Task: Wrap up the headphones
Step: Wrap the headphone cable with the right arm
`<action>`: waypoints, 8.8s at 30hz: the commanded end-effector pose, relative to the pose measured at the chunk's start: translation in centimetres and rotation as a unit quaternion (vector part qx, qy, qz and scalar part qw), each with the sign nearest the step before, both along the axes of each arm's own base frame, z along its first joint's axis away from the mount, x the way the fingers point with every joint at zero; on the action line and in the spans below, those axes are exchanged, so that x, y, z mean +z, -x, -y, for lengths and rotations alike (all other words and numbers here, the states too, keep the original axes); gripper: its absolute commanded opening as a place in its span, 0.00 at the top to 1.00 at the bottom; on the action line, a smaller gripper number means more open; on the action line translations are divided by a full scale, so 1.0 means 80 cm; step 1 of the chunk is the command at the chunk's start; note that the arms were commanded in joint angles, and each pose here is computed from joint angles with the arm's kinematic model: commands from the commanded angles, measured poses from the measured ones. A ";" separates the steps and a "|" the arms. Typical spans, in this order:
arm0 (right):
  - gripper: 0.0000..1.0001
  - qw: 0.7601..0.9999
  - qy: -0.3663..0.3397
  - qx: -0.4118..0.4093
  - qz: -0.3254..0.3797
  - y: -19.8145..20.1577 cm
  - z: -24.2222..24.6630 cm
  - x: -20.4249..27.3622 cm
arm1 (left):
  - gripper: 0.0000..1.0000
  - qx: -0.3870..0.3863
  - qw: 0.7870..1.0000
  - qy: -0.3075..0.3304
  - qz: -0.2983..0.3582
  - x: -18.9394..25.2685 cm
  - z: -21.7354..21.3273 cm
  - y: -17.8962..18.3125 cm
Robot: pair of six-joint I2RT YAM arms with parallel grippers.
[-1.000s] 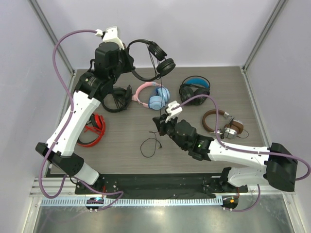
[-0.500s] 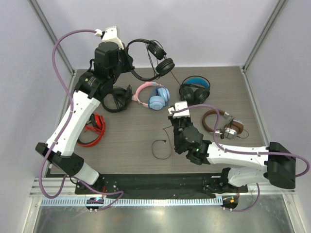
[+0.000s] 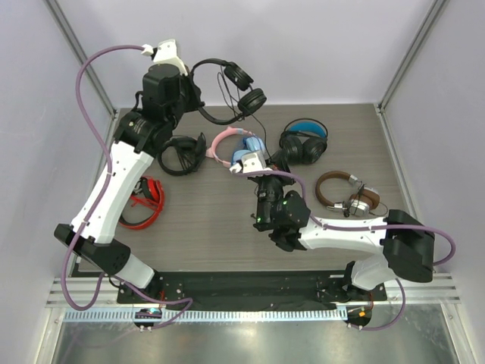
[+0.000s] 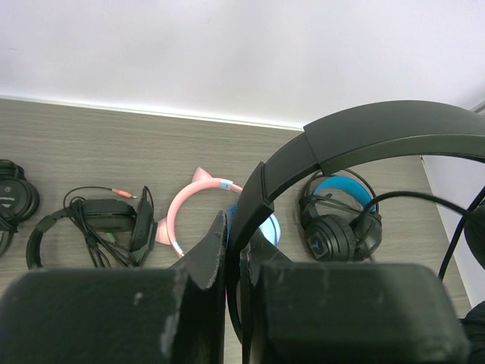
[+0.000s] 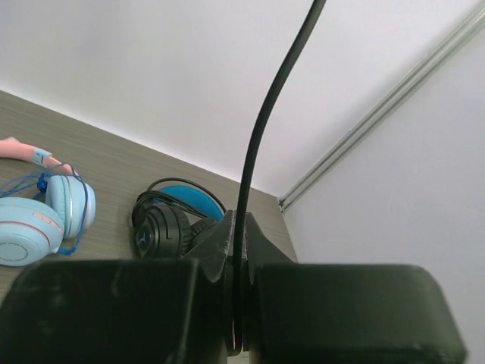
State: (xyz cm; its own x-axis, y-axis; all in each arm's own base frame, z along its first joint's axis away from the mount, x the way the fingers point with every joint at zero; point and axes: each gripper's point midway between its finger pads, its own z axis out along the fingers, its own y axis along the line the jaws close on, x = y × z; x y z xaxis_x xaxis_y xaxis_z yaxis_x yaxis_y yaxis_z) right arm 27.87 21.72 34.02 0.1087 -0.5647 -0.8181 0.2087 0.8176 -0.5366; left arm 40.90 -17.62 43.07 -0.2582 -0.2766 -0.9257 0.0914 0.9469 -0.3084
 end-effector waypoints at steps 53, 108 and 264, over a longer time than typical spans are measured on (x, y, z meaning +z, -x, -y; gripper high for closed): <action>0.99 0.942 -0.280 0.169 -0.071 -0.241 0.015 0.050 | 1.00 -0.092 0.993 0.059 0.051 0.055 0.019 0.048; 0.99 0.987 0.133 0.060 0.064 0.028 -0.090 -0.029 | 1.00 0.079 0.984 0.145 0.064 0.053 -0.063 -0.010; 0.80 0.978 0.091 0.142 0.120 -0.149 -0.063 0.287 | 1.00 -0.186 0.978 -0.097 0.002 -0.069 0.062 0.015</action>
State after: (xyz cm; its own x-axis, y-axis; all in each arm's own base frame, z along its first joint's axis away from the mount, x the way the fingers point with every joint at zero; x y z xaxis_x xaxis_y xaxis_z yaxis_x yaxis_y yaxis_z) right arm 39.29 26.53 56.36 0.4331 -0.6635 -0.6100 0.1774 0.7263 -0.6641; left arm 40.85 -21.63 33.91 -0.3905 0.0455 -0.9195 0.3548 0.9291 -0.1047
